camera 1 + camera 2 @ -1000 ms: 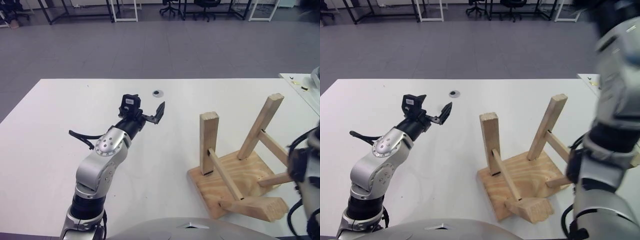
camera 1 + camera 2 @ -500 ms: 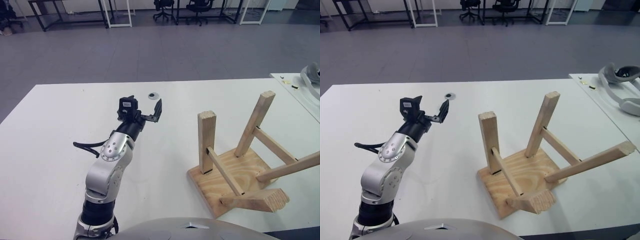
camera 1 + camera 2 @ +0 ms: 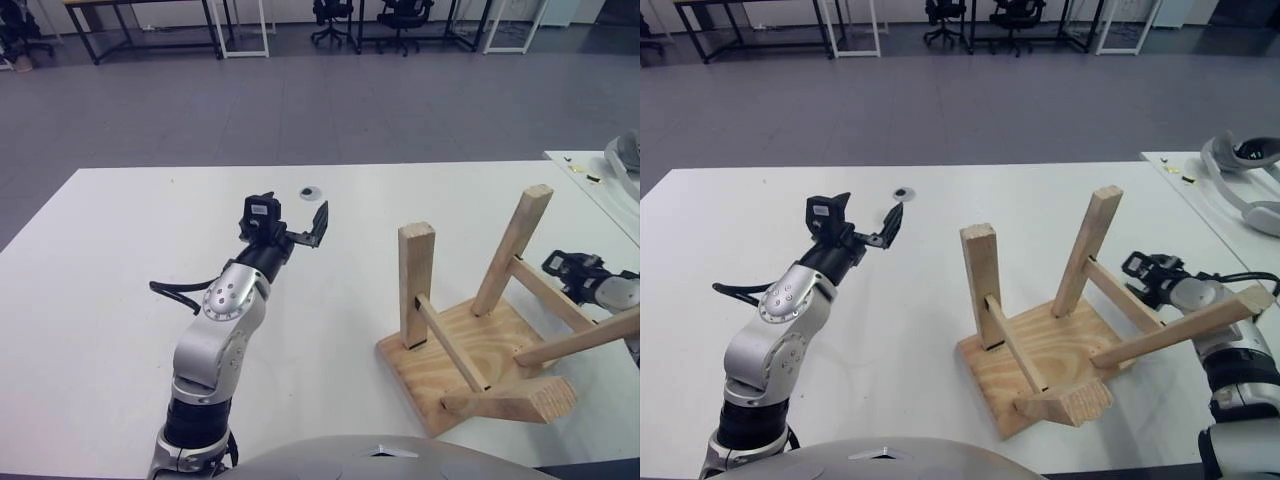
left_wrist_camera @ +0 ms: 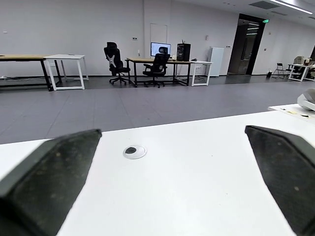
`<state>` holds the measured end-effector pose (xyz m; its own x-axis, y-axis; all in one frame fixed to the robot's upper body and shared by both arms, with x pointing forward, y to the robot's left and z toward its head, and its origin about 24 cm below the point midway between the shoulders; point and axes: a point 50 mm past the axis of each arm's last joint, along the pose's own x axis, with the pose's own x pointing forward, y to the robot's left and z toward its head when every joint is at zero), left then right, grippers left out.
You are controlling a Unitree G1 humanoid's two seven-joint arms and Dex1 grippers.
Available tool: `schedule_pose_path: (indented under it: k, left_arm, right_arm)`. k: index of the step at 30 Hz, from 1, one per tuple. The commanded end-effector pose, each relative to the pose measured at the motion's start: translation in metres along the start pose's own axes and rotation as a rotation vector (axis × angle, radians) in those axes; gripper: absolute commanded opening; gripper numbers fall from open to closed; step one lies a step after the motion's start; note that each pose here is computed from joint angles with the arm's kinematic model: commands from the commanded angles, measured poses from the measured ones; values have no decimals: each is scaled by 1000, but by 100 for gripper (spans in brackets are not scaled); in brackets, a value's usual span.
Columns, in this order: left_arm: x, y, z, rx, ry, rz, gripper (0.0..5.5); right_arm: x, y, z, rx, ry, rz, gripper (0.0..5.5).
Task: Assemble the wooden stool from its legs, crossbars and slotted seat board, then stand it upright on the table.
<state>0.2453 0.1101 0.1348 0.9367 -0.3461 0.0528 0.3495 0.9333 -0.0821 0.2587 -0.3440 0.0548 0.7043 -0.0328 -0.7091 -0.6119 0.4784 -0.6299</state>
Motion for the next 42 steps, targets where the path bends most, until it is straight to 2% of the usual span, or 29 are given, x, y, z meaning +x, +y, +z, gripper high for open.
schedule_pose_path:
  k: [1, 3, 4, 7, 9, 11, 12, 15, 20, 24, 29, 34, 38, 40, 42]
  left_arm:
    - [2, -6, 2, 9, 15, -43, 538]
    - [-4, -7, -2, 19, 40, -44, 538]
    - [-11, -6, -8, 42, 78, -68, 538]
    - [-62, 26, -43, 242, 388, -220, 538]
    - [-105, 51, -65, 370, 678, -361, 538]
    - [-144, 55, -76, 397, 925, -600, 538]
    - [-149, 46, -75, 351, 931, -711, 538]
    - [-135, 16, -67, 203, 774, -881, 538]
    - [-117, 6, -77, 206, 706, -822, 538]
    - [-112, -8, -78, 176, 668, -816, 538]
    - [-116, -8, -73, 168, 748, -822, 538]
    - [-148, 8, -67, 160, 889, -787, 538]
    - [-137, 1, -69, 170, 863, -775, 538]
    - [-128, -4, -70, 167, 803, -748, 538]
    - [-117, -1, -68, 148, 718, -686, 538]
  right_arm:
    - [4, 72, 50, -128, -70, 396, 363]
    - [2, 65, 49, -168, -32, 407, 363]
    - [-2, 62, 37, -184, 17, 419, 363]
    - [-27, 48, -10, -274, 171, 524, 363]
    - [-45, 44, -19, -289, 193, 624, 363]
    - [-65, 49, -20, -276, 182, 763, 363]
    - [-72, 54, -17, -239, 154, 840, 363]
    - [-89, 68, 4, -58, 8, 1047, 363]
    - [-78, 77, 25, 138, -166, 1038, 363]
    - [-69, 96, 58, 310, -338, 1129, 363]
    - [-56, 116, 113, 471, -513, 1258, 363]
    - [-27, 121, 164, 588, -632, 1186, 363]
    - [-25, 123, 205, 654, -742, 1178, 363]
    - [-36, 116, 204, 673, -764, 1195, 363]
    - [-54, 107, 190, 668, -762, 1245, 363]
